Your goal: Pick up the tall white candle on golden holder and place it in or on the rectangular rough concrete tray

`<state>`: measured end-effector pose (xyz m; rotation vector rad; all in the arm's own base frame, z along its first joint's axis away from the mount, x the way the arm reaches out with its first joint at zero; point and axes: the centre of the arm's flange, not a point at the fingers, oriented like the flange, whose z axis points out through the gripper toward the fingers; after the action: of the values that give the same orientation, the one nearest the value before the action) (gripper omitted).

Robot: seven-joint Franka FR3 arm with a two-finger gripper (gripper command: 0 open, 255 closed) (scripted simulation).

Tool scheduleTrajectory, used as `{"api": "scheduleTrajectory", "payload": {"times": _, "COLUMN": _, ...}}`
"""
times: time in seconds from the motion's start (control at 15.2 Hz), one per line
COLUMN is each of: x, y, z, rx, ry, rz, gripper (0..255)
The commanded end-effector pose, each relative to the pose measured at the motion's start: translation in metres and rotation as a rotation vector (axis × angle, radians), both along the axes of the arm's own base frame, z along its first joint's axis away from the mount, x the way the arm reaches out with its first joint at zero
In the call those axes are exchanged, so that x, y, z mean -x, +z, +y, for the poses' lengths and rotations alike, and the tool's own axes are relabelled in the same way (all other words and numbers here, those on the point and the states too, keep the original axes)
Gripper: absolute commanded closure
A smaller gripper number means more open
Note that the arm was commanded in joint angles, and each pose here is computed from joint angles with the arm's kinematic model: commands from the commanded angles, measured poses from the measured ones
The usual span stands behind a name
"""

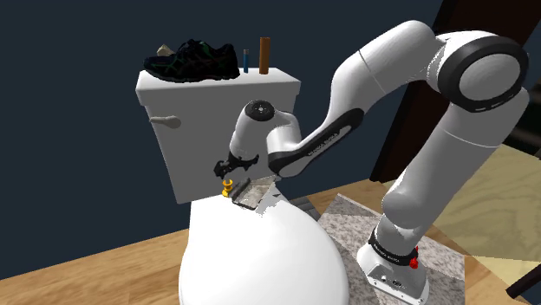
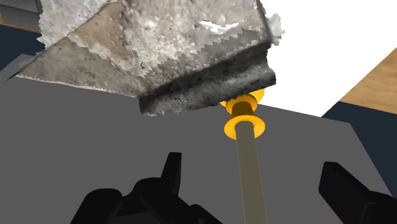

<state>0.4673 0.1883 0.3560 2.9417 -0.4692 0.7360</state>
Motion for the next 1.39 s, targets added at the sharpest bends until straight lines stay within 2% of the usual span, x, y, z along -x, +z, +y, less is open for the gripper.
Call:
{"api": "scheduleTrajectory", "payload": {"times": 0.0, "x": -0.008, "y": -0.011, "z": 0.006, "rx": -0.004, "ry": -0.004, "rz": -0.018, "gripper": 0}}
{"api": "scheduleTrajectory", "payload": {"times": 0.46, "x": -0.024, "y": -0.041, "z": 0.001, "rx": -0.004, "ry": -0.004, "rz": -0.018, "gripper": 0}}
{"api": "scheduleTrajectory", "payload": {"times": 0.92, "x": -0.024, "y": -0.041, "z": 0.001, "rx": -0.004, "ry": -0.004, "rz": -0.018, "gripper": 0}}
{"api": "scheduleTrajectory", "payload": {"times": 0.99, "x": -0.024, "y": -0.041, "z": 0.001, "rx": -0.004, "ry": -0.004, "rz": -0.018, "gripper": 255}}
{"api": "scheduleTrajectory", "payload": {"times": 1.32, "x": -0.024, "y": -0.041, "z": 0.001, "rx": -0.004, "ry": -0.004, "rz": -0.018, "gripper": 255}}
